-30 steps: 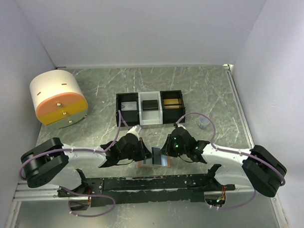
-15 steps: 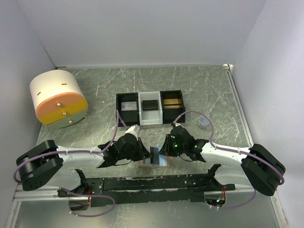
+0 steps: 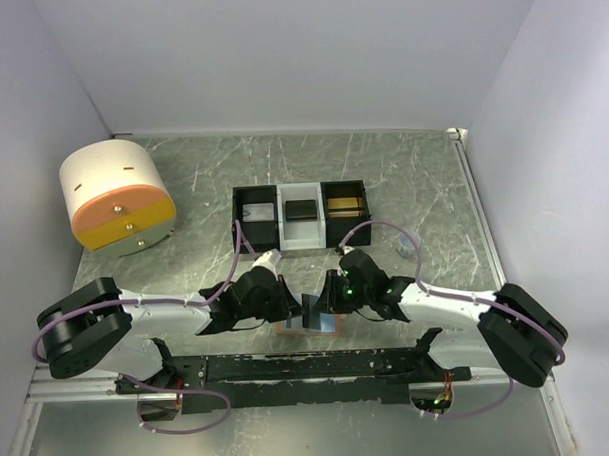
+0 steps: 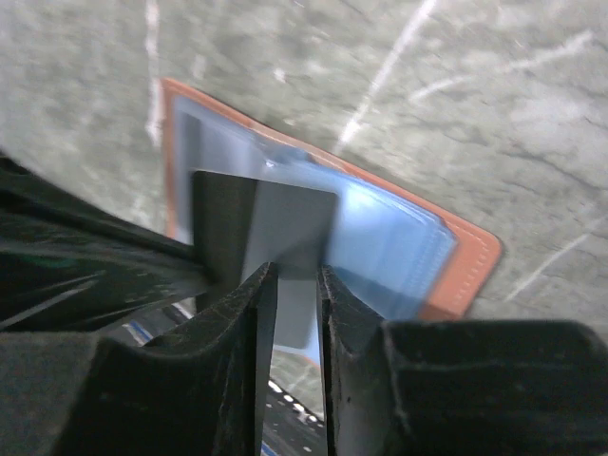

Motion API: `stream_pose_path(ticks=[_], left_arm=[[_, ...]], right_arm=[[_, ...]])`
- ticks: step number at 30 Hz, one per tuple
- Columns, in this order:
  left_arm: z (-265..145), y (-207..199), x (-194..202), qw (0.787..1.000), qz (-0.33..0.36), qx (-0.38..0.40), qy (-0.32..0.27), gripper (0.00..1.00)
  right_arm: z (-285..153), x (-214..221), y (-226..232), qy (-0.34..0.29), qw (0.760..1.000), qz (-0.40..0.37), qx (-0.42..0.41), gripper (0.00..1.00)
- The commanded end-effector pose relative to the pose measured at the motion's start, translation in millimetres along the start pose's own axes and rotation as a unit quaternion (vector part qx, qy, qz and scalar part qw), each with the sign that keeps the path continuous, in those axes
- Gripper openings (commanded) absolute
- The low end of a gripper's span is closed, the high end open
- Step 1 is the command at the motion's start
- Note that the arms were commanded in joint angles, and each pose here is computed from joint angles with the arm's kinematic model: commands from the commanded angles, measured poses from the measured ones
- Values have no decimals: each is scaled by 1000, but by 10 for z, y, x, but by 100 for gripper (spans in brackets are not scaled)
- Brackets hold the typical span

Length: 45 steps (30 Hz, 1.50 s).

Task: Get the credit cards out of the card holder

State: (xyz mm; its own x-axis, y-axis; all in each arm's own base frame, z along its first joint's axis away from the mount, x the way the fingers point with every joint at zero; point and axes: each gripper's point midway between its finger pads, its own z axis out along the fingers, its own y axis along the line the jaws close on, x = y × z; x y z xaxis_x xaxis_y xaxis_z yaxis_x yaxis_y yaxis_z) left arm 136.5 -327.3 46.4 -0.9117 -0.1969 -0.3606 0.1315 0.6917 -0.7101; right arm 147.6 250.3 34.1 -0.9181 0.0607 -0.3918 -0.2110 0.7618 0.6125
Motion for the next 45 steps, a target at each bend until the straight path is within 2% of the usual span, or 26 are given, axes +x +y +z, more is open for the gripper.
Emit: stream_pose_path(ticks=[1,7,12,15,20,22,31,36,40,45], left_arm=[[-8,-189,-103,999,-1,29,-16,19],[35,-345,-14,996,-16,91,0,29],[74,-344,22,995,-26,98,7,29],[60,-310,-1,995,-28,92,-1,24],[19,-263,-42,997,-22,74,-11,7],[-12,-219,-56,998,-21,64,-16,7],[-249,-99,-185,998,-7,31,-52,7],[-409,-48,-264,997,-6,24,-77,7],[-530,33,-308,995,-11,18,-97,7],[-666,138,-360,992,-14,10,-121,7]], right_arm=[[90,123,-230,22,998,20,48,22],[69,251,-403,13,997,49,60,20],[53,239,-399,10,997,50,60,20],[51,241,-408,12,997,47,63,20],[42,237,-365,9,998,45,50,21],[26,208,-308,4,999,39,35,22],[-184,-127,181,-62,996,-28,-65,30],[-348,-321,420,-111,986,-53,-113,41],[-444,-435,456,-152,979,-62,-121,49],[-570,-478,457,-206,962,-100,-150,55]])
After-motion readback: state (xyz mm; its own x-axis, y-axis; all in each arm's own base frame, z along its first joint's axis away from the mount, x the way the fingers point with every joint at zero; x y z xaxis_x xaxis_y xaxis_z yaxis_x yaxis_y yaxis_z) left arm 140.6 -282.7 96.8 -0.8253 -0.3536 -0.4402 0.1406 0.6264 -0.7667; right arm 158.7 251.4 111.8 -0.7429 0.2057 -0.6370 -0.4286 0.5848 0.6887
